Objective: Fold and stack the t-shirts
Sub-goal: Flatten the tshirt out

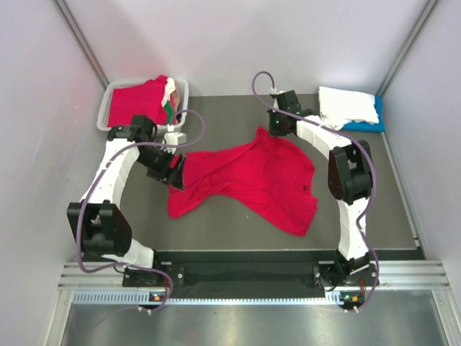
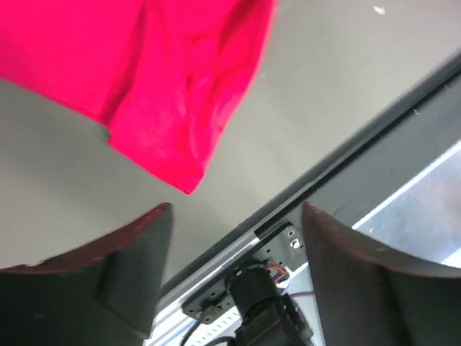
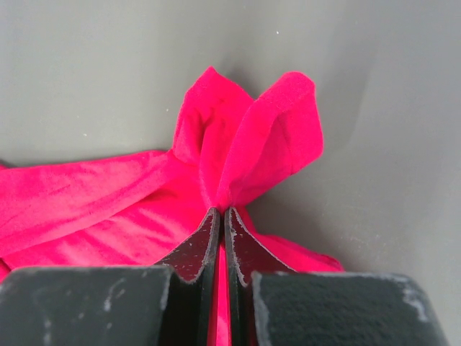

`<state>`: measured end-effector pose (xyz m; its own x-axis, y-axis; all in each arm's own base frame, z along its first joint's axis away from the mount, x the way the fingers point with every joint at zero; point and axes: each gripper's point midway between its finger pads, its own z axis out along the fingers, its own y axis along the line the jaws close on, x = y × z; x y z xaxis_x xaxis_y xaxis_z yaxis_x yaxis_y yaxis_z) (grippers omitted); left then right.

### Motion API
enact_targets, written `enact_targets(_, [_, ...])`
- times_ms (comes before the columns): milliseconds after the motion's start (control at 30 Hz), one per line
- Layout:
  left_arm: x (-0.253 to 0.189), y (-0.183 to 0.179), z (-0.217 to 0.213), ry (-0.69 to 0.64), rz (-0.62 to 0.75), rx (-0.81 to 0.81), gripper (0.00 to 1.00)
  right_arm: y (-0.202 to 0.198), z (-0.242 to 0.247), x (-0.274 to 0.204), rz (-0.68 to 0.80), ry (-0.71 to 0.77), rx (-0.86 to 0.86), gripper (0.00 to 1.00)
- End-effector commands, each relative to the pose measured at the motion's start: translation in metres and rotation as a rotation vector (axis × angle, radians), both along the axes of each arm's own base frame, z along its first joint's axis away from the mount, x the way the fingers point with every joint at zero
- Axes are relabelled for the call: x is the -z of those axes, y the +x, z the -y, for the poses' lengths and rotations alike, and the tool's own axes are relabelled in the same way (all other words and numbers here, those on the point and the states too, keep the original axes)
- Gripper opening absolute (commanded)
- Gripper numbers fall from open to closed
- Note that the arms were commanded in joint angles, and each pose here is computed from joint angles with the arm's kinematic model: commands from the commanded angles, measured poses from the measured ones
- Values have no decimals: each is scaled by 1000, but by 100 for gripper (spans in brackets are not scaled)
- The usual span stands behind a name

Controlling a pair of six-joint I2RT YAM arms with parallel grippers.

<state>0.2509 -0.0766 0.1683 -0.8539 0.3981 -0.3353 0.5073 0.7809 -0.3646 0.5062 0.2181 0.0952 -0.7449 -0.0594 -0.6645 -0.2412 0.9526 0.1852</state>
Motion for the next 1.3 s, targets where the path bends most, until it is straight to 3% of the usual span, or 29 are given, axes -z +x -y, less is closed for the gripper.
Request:
enact_targets(0, [43,30,-20,121,0,-118,68,7,-1,-45,99,47,8,0])
enact_targets(100, [77,45,-28,175,-65,-140,65,5,-2,-42,96,50,3,0])
enact_targets(333, [116,85,-35,226,-44,-202,64,4,-1,-45,104,51,3,0])
enact_targets(667, [107,128,-40,214,139,-306,57,-1,1,-32,83,43,-4,0])
enact_targets(833, [111,123,-51,257,249,-345,54,1,5,-34,85,41,2,0])
enact_targets(1267, [115,93,-49,252,207,-325,54,6,4,-44,92,50,7,0])
